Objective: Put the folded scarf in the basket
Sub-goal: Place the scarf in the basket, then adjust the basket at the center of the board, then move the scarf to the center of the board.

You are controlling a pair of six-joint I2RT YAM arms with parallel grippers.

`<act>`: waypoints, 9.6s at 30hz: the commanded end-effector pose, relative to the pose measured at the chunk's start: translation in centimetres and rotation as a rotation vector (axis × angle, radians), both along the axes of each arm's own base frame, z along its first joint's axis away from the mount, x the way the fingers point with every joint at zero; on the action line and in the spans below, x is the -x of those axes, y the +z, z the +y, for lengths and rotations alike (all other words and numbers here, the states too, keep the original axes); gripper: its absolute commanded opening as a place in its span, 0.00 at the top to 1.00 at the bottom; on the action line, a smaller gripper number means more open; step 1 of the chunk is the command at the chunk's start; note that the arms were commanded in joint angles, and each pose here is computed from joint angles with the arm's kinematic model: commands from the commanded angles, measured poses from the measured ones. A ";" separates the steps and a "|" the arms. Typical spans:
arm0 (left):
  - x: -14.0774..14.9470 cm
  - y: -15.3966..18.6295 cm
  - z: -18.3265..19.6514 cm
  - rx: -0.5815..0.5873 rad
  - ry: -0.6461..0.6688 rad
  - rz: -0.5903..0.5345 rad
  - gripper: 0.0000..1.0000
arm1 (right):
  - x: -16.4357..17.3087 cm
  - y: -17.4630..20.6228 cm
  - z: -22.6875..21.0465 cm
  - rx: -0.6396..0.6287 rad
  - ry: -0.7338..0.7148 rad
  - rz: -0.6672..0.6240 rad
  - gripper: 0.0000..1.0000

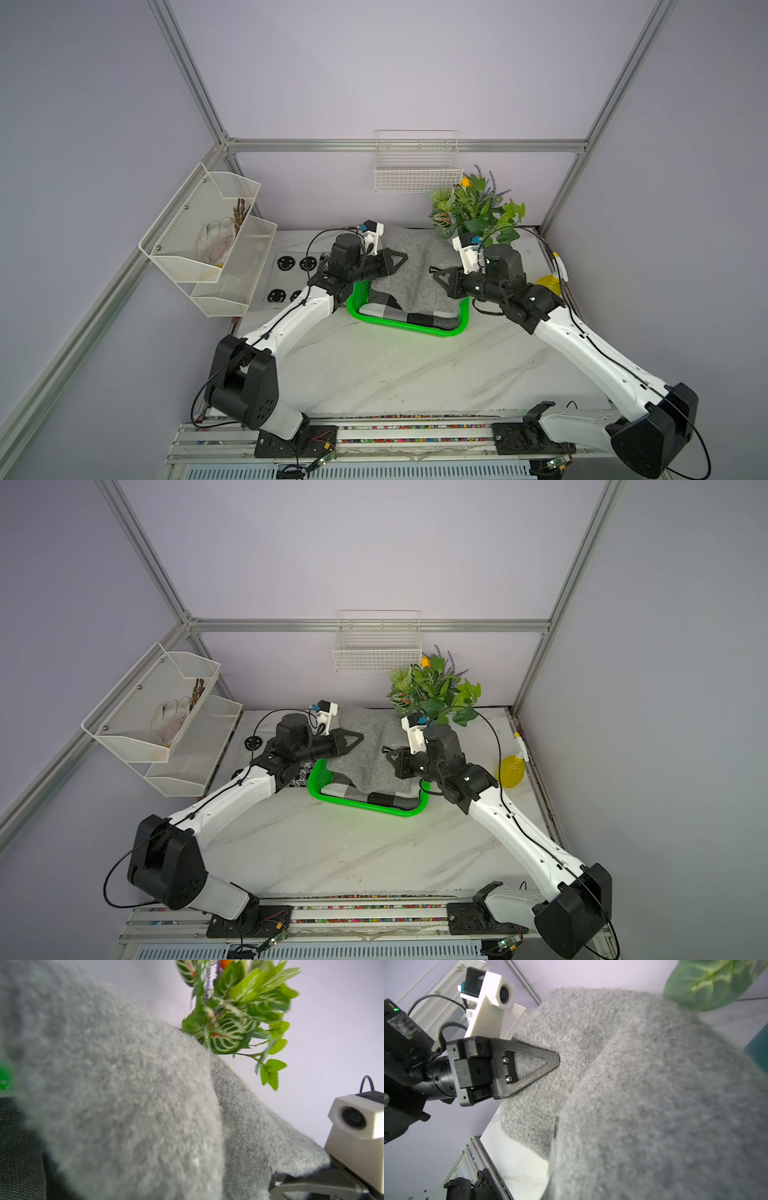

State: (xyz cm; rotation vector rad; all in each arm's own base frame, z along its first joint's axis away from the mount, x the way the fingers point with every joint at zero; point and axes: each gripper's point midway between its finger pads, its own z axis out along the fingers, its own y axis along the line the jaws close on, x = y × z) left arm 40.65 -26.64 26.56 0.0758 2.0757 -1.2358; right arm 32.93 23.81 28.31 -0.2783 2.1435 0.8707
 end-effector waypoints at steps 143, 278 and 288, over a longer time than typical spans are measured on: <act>0.5 -11.3 2.9 -0.463 0.062 -0.034 0.47 | -4.2 -16.4 -5.3 0.560 -0.285 0.117 0.64; -4.1 -23.7 28.5 -0.965 0.478 0.600 0.79 | 2.0 -8.9 -10.2 0.304 -0.343 -0.055 0.60; 5.3 -27.5 26.0 -1.014 0.321 0.770 0.89 | 2.8 -7.7 -8.9 0.230 -0.281 -0.076 0.61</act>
